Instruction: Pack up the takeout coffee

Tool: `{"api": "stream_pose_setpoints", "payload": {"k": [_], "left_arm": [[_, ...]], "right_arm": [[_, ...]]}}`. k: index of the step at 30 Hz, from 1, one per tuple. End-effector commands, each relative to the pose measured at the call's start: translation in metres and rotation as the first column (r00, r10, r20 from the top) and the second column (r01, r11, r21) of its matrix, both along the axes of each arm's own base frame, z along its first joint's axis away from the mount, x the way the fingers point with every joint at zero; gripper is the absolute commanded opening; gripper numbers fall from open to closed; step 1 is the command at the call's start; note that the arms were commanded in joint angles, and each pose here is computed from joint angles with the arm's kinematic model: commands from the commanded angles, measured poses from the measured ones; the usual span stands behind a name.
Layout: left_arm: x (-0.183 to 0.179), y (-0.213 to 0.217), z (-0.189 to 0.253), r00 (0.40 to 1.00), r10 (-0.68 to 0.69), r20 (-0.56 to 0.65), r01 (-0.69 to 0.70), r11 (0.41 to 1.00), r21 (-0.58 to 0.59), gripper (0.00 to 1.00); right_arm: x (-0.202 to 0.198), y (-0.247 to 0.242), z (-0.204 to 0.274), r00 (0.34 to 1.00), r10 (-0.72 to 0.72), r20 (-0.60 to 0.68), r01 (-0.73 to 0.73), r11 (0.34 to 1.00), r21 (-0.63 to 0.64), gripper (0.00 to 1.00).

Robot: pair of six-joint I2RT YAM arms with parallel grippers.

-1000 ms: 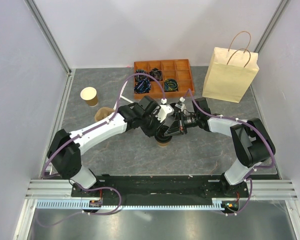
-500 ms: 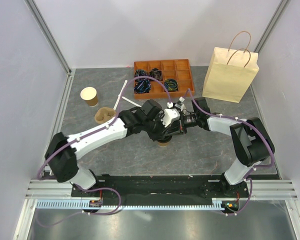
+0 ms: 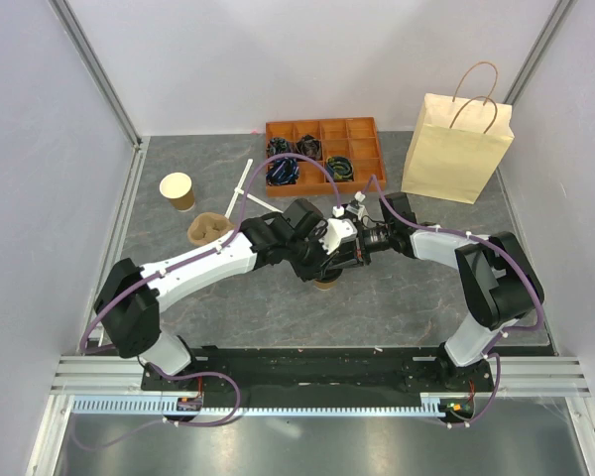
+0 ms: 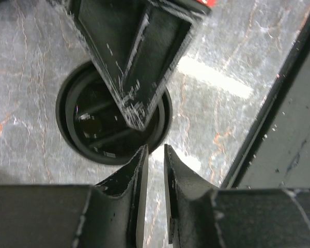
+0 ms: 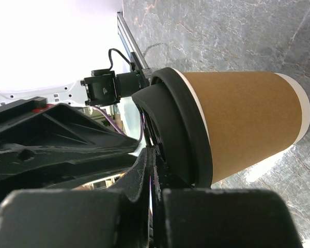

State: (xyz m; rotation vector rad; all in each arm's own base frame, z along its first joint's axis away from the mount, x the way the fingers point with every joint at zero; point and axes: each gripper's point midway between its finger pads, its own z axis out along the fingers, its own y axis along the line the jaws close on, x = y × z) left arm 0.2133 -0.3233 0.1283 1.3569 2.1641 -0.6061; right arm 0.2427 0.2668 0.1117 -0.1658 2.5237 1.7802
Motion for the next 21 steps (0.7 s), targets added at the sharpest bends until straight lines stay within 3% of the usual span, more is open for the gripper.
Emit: {"api": "stream_pose_setpoints", "payload": {"k": [1, 7, 12, 17, 21], "left_arm": [[-0.003, -0.002, 0.049, 0.999, -0.010, 0.037, 0.013, 0.996, -0.090, 0.27], [0.013, 0.008, 0.052, 0.994, 0.092, -0.053, -0.098, 0.987, -0.131, 0.30], [0.025, 0.011, 0.060, 0.968, 0.124, -0.219, -0.180, 0.949, -0.259, 0.31], [0.015, 0.004, 0.083, 0.904, -0.027, -0.426, -0.197, 0.860, -0.471, 0.34], [0.008, -0.005, 0.083, 0.844, -0.076, -0.531, -0.249, 0.822, -0.513, 0.34]], "right_arm": [[0.009, -0.007, -0.026, 0.997, -0.052, 0.050, 0.057, 0.992, -0.116, 0.00], [0.018, 0.003, 0.026, 0.985, -0.034, 0.171, 0.039, 0.999, -0.028, 0.06], [0.019, 0.005, 0.055, 0.977, -0.038, 0.209, 0.038, 0.999, 0.003, 0.11], [0.015, 0.002, 0.059, 0.975, -0.025, 0.222, 0.030, 0.999, -0.017, 0.14], [0.016, -0.009, 0.049, 0.968, -0.021, 0.250, 0.048, 0.994, -0.101, 0.15]]}}
